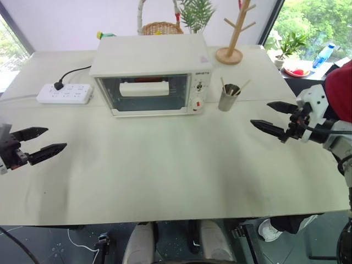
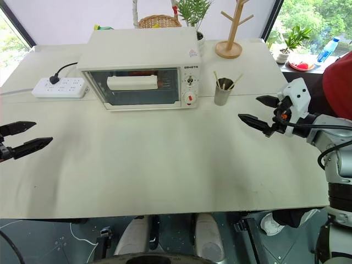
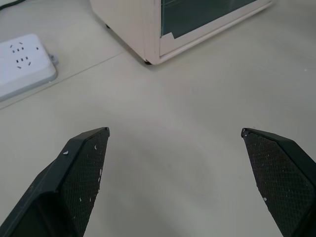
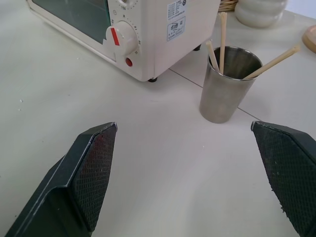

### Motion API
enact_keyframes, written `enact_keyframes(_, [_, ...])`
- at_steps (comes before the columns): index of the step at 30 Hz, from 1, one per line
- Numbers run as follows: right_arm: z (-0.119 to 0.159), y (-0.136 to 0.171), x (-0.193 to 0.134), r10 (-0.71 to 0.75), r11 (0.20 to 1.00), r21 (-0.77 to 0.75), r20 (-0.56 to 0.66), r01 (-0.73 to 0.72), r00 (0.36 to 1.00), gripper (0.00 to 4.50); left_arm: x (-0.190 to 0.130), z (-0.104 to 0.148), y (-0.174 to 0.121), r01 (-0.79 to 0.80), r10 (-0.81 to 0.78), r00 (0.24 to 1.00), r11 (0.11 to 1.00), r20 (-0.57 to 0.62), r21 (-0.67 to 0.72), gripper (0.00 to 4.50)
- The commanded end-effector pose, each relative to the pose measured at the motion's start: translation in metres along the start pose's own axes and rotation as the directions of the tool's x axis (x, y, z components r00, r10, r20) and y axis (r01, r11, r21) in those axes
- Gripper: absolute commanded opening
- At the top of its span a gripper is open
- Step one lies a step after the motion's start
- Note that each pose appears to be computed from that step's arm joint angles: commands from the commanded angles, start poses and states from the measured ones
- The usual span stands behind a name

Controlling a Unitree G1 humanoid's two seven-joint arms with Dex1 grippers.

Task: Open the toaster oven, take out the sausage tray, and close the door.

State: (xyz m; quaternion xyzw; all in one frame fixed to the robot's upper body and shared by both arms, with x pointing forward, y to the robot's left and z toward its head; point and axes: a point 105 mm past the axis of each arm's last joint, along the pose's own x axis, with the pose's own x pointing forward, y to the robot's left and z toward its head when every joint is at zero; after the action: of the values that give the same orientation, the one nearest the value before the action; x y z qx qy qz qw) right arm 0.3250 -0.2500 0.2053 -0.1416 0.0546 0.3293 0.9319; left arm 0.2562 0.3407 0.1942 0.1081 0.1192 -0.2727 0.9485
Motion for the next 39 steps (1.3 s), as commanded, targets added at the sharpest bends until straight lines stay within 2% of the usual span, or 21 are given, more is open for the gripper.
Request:
enact_keyframes(1, [0.013,-0.001,-0.002,-0.005,0.999,-0.038,0.041,0.007,0.999,4.46,-0.005,0.015,0.002,-0.018,0.017,1.000,0.998,0.025,0.060,4.50])
enact_keyframes(14, [0.013,0.000,-0.002,0.001,1.000,-0.012,0.043,0.000,0.999,4.46,-0.006,0.016,0.006,-0.023,0.022,0.999,1.000,0.042,0.018,4.50])
enact_keyframes(30, [0.013,0.000,-0.003,-0.009,0.999,-0.031,0.032,0.010,0.999,4.46,-0.007,0.013,0.010,-0.039,0.038,0.999,0.998,0.033,0.041,4.50])
enact_keyframes(39, [0.015,0.001,0.000,0.004,0.999,-0.035,0.035,-0.003,0.999,4.46,-0.004,0.023,0.006,-0.003,0.000,0.998,0.998,0.059,0.063,4.50])
